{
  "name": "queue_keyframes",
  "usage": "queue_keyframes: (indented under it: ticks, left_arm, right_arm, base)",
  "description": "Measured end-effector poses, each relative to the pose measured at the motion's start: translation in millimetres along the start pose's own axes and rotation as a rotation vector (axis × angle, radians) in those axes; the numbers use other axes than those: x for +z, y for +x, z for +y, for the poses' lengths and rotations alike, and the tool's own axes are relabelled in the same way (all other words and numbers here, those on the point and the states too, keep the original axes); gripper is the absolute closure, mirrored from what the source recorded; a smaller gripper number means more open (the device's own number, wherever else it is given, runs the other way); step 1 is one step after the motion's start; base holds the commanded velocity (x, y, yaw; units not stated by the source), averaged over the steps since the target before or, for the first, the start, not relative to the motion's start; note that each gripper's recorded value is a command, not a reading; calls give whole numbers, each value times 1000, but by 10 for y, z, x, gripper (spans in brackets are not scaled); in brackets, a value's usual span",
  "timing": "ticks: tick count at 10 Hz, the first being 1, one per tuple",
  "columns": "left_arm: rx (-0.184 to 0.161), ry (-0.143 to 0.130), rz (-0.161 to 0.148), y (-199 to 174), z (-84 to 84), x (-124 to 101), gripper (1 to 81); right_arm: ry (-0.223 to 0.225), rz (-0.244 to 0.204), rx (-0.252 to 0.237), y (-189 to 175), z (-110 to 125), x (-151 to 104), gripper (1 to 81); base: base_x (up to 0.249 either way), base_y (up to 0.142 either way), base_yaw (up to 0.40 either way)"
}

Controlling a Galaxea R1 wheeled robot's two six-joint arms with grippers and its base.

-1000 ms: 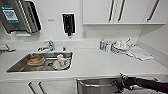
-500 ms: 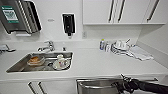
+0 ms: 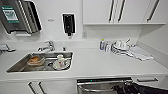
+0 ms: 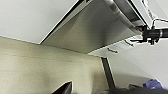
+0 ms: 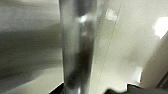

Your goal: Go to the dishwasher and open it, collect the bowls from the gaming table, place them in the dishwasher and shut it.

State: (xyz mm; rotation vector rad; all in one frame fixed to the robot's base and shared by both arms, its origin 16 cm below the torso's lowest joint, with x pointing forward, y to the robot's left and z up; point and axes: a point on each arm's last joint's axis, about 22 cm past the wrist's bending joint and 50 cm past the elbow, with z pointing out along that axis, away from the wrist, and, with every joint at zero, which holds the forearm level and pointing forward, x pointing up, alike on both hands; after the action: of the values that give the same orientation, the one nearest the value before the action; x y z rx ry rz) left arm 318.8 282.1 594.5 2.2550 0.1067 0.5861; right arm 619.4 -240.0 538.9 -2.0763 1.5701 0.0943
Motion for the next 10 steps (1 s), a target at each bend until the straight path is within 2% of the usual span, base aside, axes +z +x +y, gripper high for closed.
queue_keyframes:
  ticks: [4,5,6,7,8,10]
  left_arm:
    - [0,0,0,-1,-2,-1,10]
    - [0,0,1,6,-3,2,10]
    - [4,-5,9,60,10,30,10]
    - [0,-4,3,13,10,21,10]
    - [-6,-3,-9,-47,11,15,10]
    - [2,-14,10,46,41,63,10]
  right_arm:
    - [-101,13,43,120,543,-22,10]
    - [-102,17,47,166,583,-56,10]
    - [-78,15,51,181,517,-62,10]
    - [-66,18,55,213,520,-78,10]
    - [-76,17,60,225,620,-81,10]
    - [-100,17,69,232,765,-50,10]
  base:
    - [-16,0,0]
    - [-69,0,0]
    - [-69,0,0]
    - [-69,0,0]
    - [-69,0,0]
    - [-69,0,0]
